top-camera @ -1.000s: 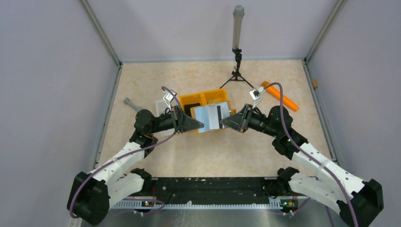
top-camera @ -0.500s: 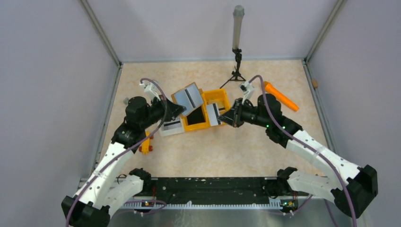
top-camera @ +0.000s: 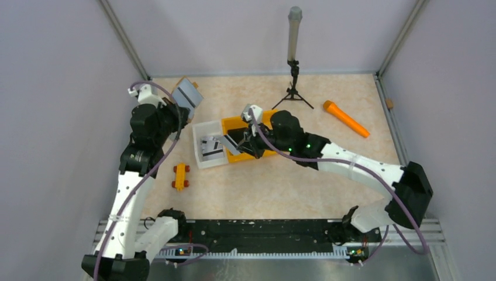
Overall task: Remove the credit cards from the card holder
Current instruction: Place the credit card in the storage box.
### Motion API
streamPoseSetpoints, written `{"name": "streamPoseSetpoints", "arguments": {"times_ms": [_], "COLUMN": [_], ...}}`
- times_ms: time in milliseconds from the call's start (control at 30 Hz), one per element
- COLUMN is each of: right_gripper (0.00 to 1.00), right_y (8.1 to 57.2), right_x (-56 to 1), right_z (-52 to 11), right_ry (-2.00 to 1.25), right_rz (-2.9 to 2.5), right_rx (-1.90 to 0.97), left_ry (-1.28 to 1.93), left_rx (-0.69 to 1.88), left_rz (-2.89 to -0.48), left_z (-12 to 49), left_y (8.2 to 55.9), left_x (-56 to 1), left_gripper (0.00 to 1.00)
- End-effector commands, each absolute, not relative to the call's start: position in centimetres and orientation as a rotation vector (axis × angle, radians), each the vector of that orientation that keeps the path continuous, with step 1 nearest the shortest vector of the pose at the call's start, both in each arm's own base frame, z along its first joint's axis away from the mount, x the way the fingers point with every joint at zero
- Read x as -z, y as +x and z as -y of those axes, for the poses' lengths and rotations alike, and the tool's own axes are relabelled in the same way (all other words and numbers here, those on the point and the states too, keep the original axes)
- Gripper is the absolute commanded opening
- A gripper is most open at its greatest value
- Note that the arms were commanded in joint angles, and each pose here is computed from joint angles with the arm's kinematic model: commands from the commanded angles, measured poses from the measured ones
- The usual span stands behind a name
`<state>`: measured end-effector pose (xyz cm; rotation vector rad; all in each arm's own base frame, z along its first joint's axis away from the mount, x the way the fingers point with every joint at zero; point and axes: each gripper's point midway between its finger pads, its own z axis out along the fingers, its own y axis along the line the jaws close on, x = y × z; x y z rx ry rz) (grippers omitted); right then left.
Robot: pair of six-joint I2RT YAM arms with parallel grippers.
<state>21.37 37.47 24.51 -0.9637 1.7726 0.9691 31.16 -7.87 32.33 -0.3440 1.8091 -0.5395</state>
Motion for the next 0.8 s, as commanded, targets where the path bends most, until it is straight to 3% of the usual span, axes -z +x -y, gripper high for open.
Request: {"name": "streamPoseSetpoints", "arguments": {"times_ms": [0, 400, 767], "right_gripper": [0.00, 0.00, 0.00], "right_y": [22.4, 26.0, 30.7], "right_x": [-27.6, -22.0, -18.4], "right_z": [-41.7, -47.9, -50.3], "right_ry": [-1.187, -1.443, -1.537], "right_rz": [-1.461, -1.320, -1.253], "right_rx": [-0.881, -0.622, -0.246], "left_ry": [-0.381, -0.501, -0.500], "left_rx": [0.452, 0.333, 0.347], "left_rz": [-1.748, -1.730, -1.718], "left_z": [4.8, 0.0, -0.1], "left_y": [32.0, 32.4, 32.4], "left_x": [-34.5, -33.9, -34.2], "left_gripper": [0.00, 0.00, 0.00]}}
